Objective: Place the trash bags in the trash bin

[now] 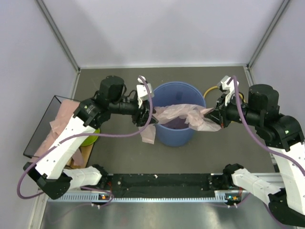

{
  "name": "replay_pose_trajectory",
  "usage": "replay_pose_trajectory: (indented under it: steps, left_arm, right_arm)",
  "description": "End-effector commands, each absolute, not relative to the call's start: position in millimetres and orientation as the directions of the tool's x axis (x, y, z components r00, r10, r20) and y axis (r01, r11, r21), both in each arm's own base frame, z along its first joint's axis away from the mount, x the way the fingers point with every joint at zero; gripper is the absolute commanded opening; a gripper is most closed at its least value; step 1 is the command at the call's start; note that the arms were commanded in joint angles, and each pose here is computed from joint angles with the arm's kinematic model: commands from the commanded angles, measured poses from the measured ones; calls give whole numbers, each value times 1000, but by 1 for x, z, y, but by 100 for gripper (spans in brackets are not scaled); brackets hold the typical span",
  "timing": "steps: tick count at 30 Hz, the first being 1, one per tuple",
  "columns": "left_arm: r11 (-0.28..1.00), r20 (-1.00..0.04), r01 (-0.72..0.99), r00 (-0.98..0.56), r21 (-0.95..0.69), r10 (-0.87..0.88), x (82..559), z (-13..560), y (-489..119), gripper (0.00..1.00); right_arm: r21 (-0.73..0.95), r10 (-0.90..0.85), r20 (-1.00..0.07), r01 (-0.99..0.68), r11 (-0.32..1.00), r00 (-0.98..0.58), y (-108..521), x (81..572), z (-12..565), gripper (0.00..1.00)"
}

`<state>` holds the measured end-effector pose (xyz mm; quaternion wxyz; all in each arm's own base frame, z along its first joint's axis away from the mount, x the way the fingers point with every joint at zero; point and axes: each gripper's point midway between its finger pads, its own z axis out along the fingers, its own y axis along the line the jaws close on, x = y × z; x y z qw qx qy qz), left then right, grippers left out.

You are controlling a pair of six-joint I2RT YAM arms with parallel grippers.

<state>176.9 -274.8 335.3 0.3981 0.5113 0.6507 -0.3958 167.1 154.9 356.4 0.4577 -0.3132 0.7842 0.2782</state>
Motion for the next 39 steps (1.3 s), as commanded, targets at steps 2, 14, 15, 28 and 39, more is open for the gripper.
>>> replay_pose_trajectory:
  steps: [2, 14, 15, 28, 39]
  left_arm:
    - [116, -969, 993, -62, -35, 240, 182, 388, -286, 61]
    - [42, -946, 995, -98, -90, 308, 195, 367, -304, 64]
    - [34, -943, 995, -101, -96, 317, 196, 364, -305, 49]
    - [320, -954, 936, -221, -149, 204, 328, 391, -276, 0]
    - [492, -902, 855, -332, -164, 276, 418, 337, -273, 0]
  right_arm:
    - [86, -240, -927, -787, 611, -288, 155, 162, 380, 0]
    - [75, -231, -933, -779, 622, -274, 157, 172, 390, 0]
    - [70, -233, -935, -781, 620, -269, 157, 172, 391, 0]
    - [-55, -273, -901, -537, 842, -337, 111, 265, 363, 0]
    - [52, -235, -837, -499, 865, -494, 106, 345, 324, 0]
